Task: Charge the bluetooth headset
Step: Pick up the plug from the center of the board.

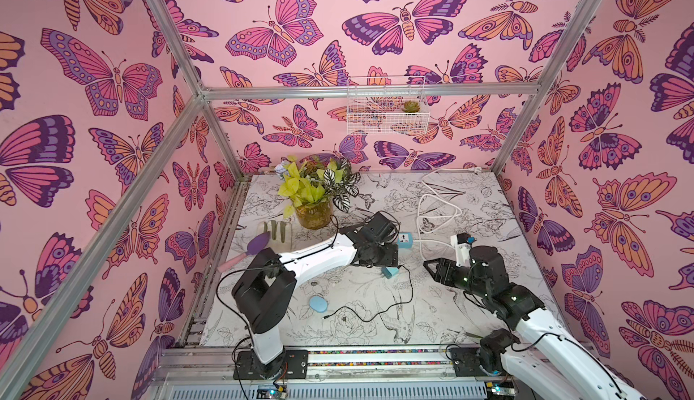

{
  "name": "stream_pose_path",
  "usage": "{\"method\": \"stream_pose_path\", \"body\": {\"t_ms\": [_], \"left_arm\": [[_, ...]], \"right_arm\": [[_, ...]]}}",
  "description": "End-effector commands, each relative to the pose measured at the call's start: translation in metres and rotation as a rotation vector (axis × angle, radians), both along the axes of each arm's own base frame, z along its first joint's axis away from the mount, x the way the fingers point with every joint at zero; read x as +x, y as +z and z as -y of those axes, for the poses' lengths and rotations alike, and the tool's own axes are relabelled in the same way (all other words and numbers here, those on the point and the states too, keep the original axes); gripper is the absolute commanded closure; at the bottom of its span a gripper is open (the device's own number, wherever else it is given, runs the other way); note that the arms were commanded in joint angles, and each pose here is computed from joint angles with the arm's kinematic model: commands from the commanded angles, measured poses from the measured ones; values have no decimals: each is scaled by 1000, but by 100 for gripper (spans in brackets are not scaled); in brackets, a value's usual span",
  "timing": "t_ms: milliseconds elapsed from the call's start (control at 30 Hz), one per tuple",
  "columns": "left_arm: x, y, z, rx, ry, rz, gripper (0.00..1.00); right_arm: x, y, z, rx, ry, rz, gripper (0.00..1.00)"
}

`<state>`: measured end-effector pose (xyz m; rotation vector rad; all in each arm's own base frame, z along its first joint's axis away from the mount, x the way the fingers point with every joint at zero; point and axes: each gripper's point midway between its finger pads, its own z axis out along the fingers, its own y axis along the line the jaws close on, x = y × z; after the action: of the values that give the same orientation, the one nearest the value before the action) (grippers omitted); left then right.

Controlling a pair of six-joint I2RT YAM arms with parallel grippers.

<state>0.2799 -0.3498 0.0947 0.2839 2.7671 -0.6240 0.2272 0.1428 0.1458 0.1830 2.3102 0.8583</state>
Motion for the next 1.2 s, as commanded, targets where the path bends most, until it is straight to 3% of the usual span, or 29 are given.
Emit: {"method": "stream_pose_path", "body": {"t_ms": [0, 367, 733, 967, 1167], "left_arm": [[0, -13, 5, 57, -81, -4, 21], [6, -51, 19, 128, -146, -35, 21], [-27, -63, 11, 166, -197, -67, 30], [-33, -70, 4, 214, -212, -53, 42], [-35, -70, 10, 218, -241, -39, 62]], "right_arm": [[-5, -9, 3, 18, -11, -38, 40], [-5, -13, 2, 41, -9, -41, 40], [-2, -17, 0, 50, -8, -46, 40], [0, -20, -3, 66, -5, -53, 40], [-1, -20, -2, 60, -6, -50, 40]]}}
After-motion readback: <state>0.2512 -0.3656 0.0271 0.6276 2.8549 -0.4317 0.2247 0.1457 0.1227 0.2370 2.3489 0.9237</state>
